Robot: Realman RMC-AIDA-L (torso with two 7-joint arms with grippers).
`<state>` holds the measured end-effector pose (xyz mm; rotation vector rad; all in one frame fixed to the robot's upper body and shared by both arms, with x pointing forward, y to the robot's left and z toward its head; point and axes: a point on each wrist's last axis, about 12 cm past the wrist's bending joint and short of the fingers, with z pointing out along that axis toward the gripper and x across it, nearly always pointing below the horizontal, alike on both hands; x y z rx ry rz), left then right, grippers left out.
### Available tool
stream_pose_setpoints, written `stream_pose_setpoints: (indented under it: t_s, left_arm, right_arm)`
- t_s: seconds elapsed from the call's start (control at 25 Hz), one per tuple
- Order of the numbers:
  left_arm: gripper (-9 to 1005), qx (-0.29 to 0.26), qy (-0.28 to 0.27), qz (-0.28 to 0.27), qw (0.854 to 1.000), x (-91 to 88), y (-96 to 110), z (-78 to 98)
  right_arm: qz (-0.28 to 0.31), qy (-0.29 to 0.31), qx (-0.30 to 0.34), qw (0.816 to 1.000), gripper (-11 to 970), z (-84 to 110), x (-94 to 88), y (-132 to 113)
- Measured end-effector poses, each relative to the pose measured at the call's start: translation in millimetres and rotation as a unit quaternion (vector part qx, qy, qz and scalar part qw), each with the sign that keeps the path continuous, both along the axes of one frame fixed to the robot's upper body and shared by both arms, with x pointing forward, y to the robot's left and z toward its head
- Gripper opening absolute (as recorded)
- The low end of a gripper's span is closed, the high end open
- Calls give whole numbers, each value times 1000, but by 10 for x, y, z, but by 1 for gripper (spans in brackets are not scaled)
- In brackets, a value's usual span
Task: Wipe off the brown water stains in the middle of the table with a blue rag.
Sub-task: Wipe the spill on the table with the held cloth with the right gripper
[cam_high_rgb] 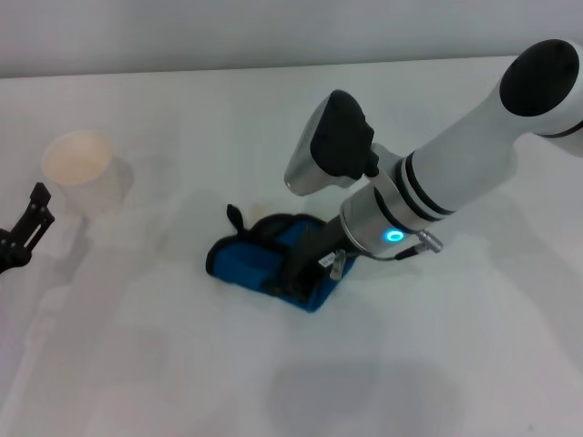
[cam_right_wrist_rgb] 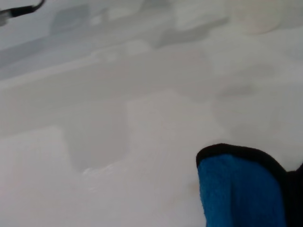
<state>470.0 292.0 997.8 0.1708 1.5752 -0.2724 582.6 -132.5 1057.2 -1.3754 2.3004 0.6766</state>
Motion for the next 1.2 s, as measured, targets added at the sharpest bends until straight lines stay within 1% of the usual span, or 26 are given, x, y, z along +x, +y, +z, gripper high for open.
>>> stream_pose_setpoints:
  t_s: [0.32, 0.56, 0.8, 0.92, 1.0, 1.04, 1.08, 1.12, 1.2]
  left_arm:
    - [888, -1, 3, 6, 1000, -30, 20, -14]
    - [888, -3, 5, 8, 1000, -54, 16, -28]
    - [887, -4, 10, 12, 1000, -101, 33, -49]
    - [887, -4, 11, 12, 1000, -112, 31, -55]
    - [887, -5, 11, 11, 1000, -116, 26, -57]
    - [887, -5, 12, 10, 1000, -117, 23, -58]
    - [887, -5, 12, 10, 1000, -117, 20, -58]
    - [887, -5, 12, 9, 1000, -118, 13, -59]
    - [887, -7, 12, 7, 1000, -118, 0, -59]
  right_arm:
    - [-63, -54, -4, 996, 39, -28, 173, -71]
    - [-129, -68, -7, 989, 39, -74, 269, -180]
    - [-186, -78, -1, 980, 40, -112, 315, -276]
    - [-190, -73, 3, 979, 40, -117, 307, -282]
    - [-182, -66, 4, 981, 40, -121, 284, -279]
    - [-175, -59, 4, 983, 40, -124, 265, -274]
    - [-157, -41, 8, 987, 40, -131, 209, -249]
    - [-157, -41, 8, 987, 40, -131, 209, -249]
    - [-129, -10, 21, 991, 40, -134, 115, -193]
